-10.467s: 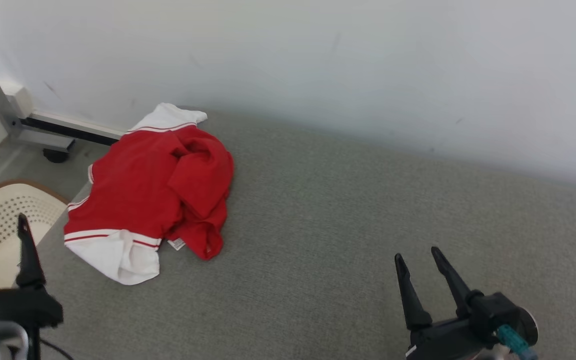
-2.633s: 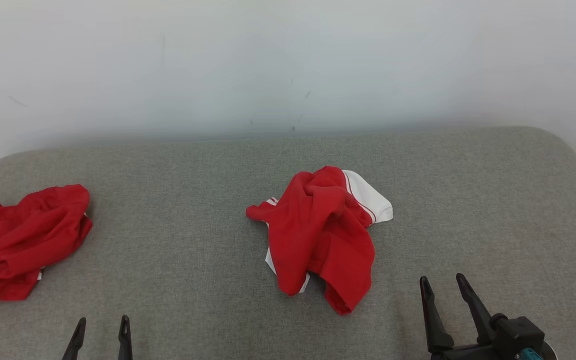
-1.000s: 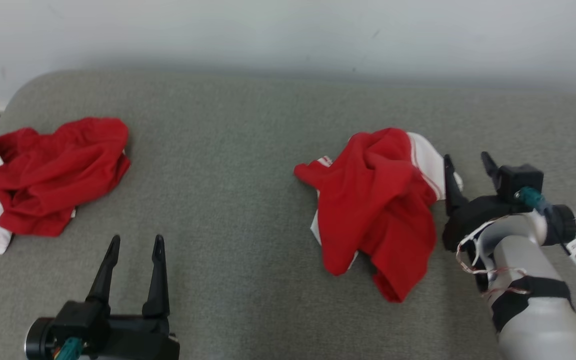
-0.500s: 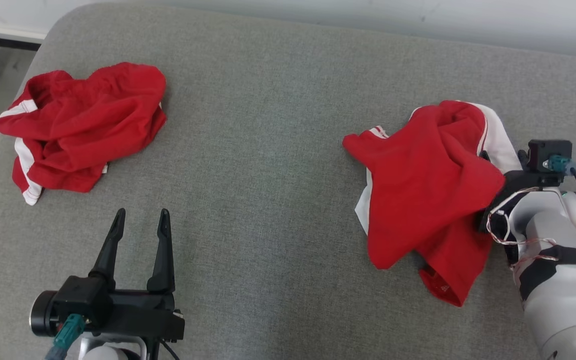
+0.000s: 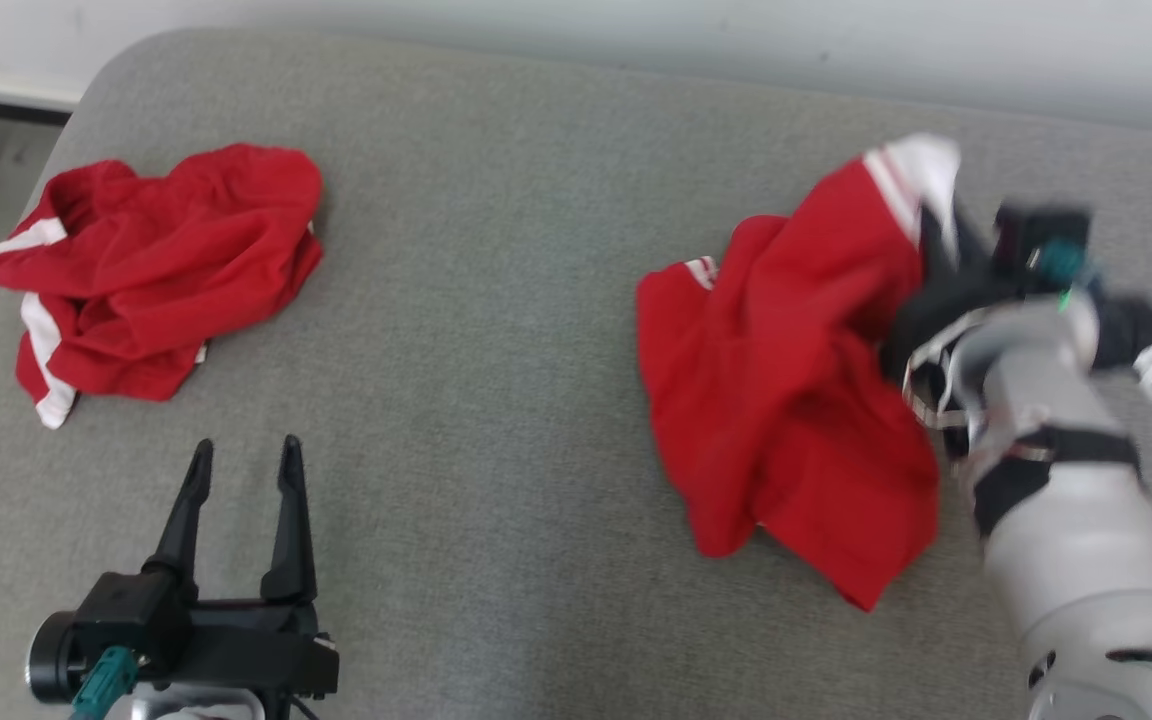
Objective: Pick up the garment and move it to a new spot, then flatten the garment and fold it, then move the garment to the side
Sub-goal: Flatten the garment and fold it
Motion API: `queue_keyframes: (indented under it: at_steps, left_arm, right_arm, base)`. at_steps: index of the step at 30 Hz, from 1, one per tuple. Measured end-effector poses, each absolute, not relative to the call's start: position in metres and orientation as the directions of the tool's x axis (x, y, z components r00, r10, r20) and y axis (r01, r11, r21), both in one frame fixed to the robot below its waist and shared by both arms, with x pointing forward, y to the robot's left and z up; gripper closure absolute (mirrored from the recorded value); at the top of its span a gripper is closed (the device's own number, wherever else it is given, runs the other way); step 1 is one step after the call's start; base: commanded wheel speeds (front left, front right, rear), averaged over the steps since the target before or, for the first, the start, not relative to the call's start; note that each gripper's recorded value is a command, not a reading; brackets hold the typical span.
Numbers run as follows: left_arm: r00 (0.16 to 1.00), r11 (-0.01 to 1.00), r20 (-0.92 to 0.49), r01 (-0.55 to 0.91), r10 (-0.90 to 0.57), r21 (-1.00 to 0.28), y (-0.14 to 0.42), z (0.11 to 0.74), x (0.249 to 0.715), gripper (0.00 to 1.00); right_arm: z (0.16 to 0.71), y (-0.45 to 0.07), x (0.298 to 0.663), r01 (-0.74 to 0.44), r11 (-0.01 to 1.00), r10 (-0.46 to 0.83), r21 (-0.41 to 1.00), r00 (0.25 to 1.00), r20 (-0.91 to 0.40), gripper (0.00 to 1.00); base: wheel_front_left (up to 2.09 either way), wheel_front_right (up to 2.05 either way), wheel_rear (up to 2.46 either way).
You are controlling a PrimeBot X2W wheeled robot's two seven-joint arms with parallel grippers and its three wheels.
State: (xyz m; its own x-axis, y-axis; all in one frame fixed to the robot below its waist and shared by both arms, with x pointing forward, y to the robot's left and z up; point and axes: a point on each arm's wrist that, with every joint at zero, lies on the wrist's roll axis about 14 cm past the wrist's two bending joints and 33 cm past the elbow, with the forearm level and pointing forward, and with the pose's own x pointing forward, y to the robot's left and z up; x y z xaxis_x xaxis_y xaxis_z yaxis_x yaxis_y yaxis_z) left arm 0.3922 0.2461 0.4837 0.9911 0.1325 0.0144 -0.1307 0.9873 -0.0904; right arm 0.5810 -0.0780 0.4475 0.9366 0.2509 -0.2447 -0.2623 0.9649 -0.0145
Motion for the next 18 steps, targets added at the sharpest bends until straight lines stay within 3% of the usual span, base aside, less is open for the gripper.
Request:
queue_keyframes:
  at_steps: [3, 6, 12, 18]
  left_arm:
    - [0.991, 0.987, 0.02, -0.132, 0.135, -0.096, 0.246, 0.485, 0.39, 0.0]
    - [0.992, 0.988, 0.032, -0.119, 0.123, -0.101, 0.242, 0.489, 0.389, 0.0]
    - [0.993, 0.99, 0.055, -0.101, 0.107, -0.101, 0.236, 0.497, 0.381, 0.0]
    - [0.991, 0.99, 0.083, -0.093, 0.102, -0.106, 0.233, 0.506, 0.372, 0.0]
  right_arm:
    - [0.511, -0.075, 0.598, -0.267, 0.962, 0.262, -0.06, 0.963, -0.068, 1.0]
    - [0.548, -0.063, 0.592, -0.305, 0.951, 0.307, -0.058, 0.951, 0.045, 1.0]
    - [0.587, -0.02, 0.538, -0.458, 0.889, 0.451, -0.013, 0.869, 0.202, 1.0]
    - [0.575, 0.014, 0.479, -0.582, 0.812, 0.564, 0.041, 0.801, 0.202, 1.0]
  base:
    - [0.0, 0.0, 0.0]
    - [0.0, 0.0, 0.0]
    - [0.0, 0.0, 0.0]
    - [0.0, 0.0, 0.0]
